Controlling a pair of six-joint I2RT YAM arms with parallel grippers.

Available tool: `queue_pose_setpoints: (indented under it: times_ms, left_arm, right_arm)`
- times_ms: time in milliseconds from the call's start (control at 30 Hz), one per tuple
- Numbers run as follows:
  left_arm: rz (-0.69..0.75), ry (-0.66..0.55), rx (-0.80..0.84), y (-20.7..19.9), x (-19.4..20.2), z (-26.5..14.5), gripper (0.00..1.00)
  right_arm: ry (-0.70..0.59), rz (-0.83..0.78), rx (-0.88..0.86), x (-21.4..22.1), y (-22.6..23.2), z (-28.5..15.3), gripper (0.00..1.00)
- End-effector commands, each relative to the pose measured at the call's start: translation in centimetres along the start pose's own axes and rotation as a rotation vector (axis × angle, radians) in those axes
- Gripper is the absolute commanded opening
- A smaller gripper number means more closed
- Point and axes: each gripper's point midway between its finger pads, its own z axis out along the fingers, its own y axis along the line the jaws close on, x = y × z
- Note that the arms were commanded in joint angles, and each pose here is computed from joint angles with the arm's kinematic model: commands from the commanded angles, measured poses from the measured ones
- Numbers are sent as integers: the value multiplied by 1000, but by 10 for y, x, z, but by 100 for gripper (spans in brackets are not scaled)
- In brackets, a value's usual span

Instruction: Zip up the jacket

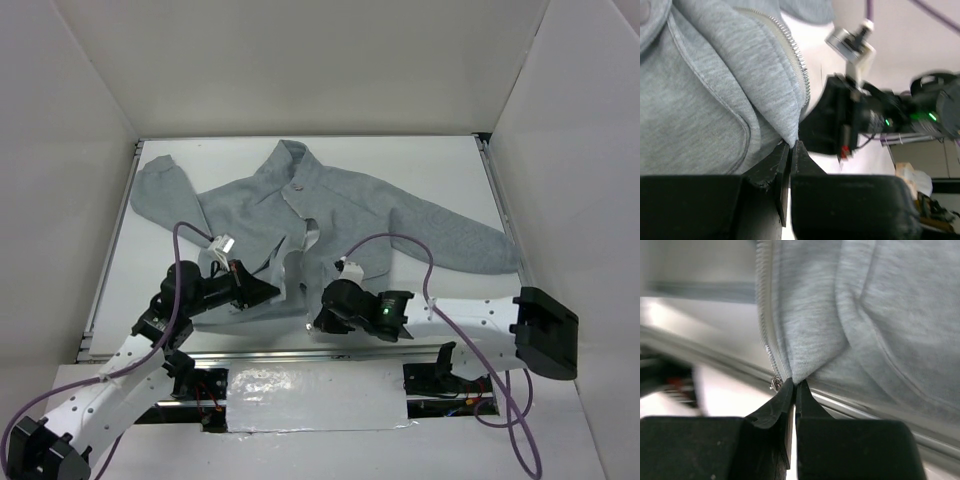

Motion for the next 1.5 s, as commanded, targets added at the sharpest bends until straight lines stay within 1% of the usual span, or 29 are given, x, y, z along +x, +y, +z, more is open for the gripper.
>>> queue_pose_setpoints:
  times_ms: [0,67,100,133,167,233,267,333,367,467,567,700,867,1100,1467]
  left_arm:
    - [140,-160,79,-23,-37,0,0]
    - [161,-197,84,-27,-47,1,0]
    - [182,-207,97,-31,-51,1,0]
    - [202,-225,116,-37,-56,1,0]
    - [208,-227,116,-38,-61,3,0]
    - [216,-228,117,-40,-65,6,0]
    - [219,-225,118,-42,-68,8,0]
    - [236,-223,133,-46,-70,9,0]
    - [241,-226,141,-48,-71,9,0]
    - [264,-257,172,-54,-73,5,0]
    - [276,-294,187,-58,-76,1,0]
    - [299,-349,215,-64,-82,-4,0]
    - [317,-416,243,-70,-89,-11,0]
    - [322,-401,276,-70,-83,-7,0]
    - [332,-413,340,-77,-72,-15,0]
  right_arm:
    - [-209,39,-263,-28,56,-16,0]
    - [-353,12,-379,-46,78,-35,0]
    - [-412,-64,-379,-47,72,-35,0]
    - [-502,-52,-372,-58,69,-42,0]
    - [-558,-48,-392,-65,67,-44,0]
    - [-640,-61,-421,-76,67,-52,0]
    - [-697,-36,-442,-86,69,-59,0]
    - [-753,-55,-453,-93,68,-65,0]
    - [-804,-20,-490,-100,68,-74,0]
    - [-871,6,-516,-111,71,-85,0]
    - [-900,17,-531,-116,78,-88,0]
    - [-889,50,-563,-112,88,-90,0]
    - [-876,47,-596,-102,101,-95,0]
    - [-902,61,-621,-104,108,-101,0]
    - [-927,94,-652,-113,125,-110,0]
